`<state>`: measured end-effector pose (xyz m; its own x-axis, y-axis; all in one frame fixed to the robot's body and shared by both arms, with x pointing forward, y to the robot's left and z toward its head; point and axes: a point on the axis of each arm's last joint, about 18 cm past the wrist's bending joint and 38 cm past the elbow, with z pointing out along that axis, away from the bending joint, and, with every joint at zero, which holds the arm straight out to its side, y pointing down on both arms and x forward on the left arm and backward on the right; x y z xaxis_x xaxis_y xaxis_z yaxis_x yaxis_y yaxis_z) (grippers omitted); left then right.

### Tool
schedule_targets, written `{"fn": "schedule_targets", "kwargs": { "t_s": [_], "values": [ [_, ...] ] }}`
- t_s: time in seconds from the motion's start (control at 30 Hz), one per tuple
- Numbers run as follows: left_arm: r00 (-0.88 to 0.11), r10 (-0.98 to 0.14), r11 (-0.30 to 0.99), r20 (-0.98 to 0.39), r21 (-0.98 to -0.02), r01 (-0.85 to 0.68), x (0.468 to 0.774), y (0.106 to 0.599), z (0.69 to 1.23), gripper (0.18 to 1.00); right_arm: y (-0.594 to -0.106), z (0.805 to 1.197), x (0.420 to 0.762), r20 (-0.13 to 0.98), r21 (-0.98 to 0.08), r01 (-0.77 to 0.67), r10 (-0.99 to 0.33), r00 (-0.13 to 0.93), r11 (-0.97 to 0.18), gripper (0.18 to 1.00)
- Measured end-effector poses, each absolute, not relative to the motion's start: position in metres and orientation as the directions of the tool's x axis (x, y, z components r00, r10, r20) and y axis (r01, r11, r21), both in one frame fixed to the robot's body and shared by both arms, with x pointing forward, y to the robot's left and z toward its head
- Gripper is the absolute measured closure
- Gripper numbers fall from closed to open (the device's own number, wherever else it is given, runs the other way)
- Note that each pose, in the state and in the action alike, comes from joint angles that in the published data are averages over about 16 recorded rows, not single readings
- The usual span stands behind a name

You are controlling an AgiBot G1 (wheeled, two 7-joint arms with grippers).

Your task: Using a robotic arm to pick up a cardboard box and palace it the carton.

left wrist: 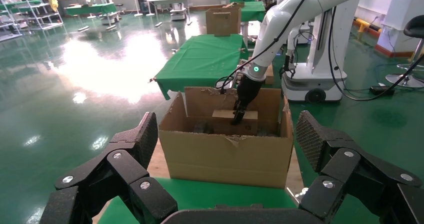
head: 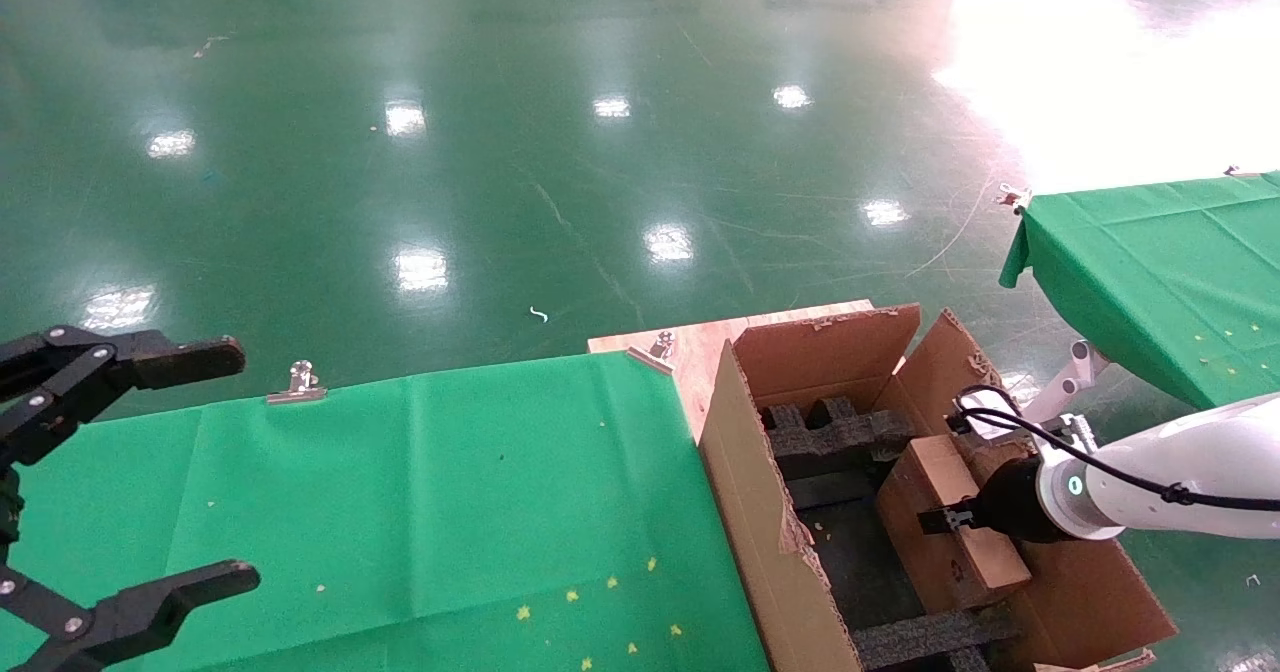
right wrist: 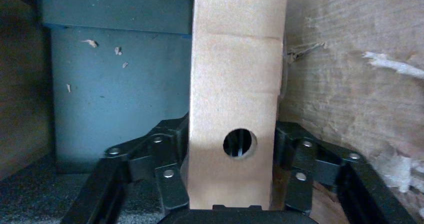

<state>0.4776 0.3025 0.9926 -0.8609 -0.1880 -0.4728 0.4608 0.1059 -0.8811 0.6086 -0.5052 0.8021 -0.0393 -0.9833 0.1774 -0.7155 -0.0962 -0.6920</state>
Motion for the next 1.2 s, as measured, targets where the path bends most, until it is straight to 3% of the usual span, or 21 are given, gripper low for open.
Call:
{"fn": "schedule_targets", "kwargs": {
  "t_s": [0.27, 0.7, 1.0, 1.2],
  "values": [
    [-0.861, -0.188, 0.106, -0.473, -0.881, 0.461, 0.478, 0.302, 0.993, 0.184, -0.506, 0.803, 0.608, 0.178, -0.692, -0.715, -0.983, -0.041, -0.095, 0.718],
    [-0.861, -0.188, 0.106, -0.473, -0.881, 0.461, 0.478, 0.303, 0.993, 0.184, -0.507, 0.816, 0.607, 0.177, -0.715, -0.693, -0.983, -0.042, -0.099, 0.471],
    [-0.861, -0.188, 0.106, -0.473, -0.881, 0.461, 0.478, 0.303, 0.993, 0.184, -0.498, 0.857, 0.612, 0.169, -0.779, -0.616, -0.985, -0.02, -0.121, 0.297],
    [-0.861, -0.188, 0.106, -0.473, -0.881, 0.461, 0.478, 0.303, 0.993, 0.184, -0.479, 0.899, 0.615, 0.167, -0.838, -0.523, -0.985, 0.03, -0.158, 0.226]
  ]
}}
